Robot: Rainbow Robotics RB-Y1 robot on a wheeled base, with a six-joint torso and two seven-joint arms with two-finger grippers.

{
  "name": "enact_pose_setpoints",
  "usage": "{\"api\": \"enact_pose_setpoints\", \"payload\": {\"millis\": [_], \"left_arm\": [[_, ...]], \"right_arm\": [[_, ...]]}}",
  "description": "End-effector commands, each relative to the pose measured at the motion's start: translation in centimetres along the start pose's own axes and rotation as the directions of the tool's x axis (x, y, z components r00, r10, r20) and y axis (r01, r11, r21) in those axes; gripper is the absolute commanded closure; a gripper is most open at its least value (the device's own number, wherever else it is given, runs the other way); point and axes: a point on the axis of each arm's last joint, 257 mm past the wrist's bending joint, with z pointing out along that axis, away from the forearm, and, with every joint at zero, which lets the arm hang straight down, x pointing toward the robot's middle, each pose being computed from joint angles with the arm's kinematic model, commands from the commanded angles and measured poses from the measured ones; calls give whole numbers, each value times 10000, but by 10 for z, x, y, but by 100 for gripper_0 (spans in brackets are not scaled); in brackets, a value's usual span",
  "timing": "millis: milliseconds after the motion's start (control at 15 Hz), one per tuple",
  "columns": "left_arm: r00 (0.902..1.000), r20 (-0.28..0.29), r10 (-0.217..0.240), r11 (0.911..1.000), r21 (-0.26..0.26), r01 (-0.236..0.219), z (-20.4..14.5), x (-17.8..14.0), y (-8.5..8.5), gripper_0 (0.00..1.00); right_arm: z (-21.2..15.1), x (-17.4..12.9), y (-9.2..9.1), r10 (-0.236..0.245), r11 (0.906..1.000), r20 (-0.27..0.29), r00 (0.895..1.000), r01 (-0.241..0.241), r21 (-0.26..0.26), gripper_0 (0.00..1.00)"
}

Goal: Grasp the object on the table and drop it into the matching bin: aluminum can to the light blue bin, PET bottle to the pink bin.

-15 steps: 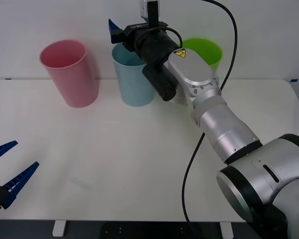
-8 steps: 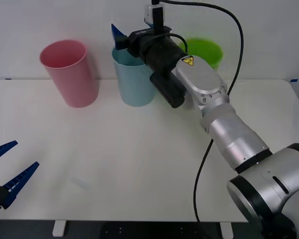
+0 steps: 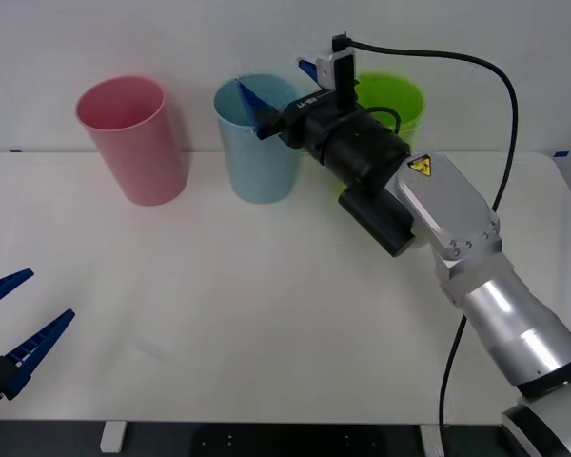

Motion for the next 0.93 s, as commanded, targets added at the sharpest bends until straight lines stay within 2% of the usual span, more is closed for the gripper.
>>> {"api": "enact_pose_setpoints", "payload": {"millis": [67, 667, 733, 933], "left_arm": [[10000, 0, 0, 10000, 0, 0, 0, 0, 0, 0], [10000, 0, 0, 10000, 0, 0, 0, 0, 0, 0], [10000, 0, 0, 10000, 0, 0, 0, 0, 0, 0], [10000, 0, 0, 10000, 0, 0, 0, 0, 0, 0]], "right_arm": [[-37, 16, -8, -182, 9997, -244, 9995, 178, -142, 0], [-154, 52, -37, -815, 9937, -1178, 9897, 715, -866, 0], [-167, 57, -44, -1156, 9902, -1259, 9853, 1042, -934, 0], [-210, 72, -58, -1557, 9841, -1640, 9741, 1385, -1112, 0]]}}
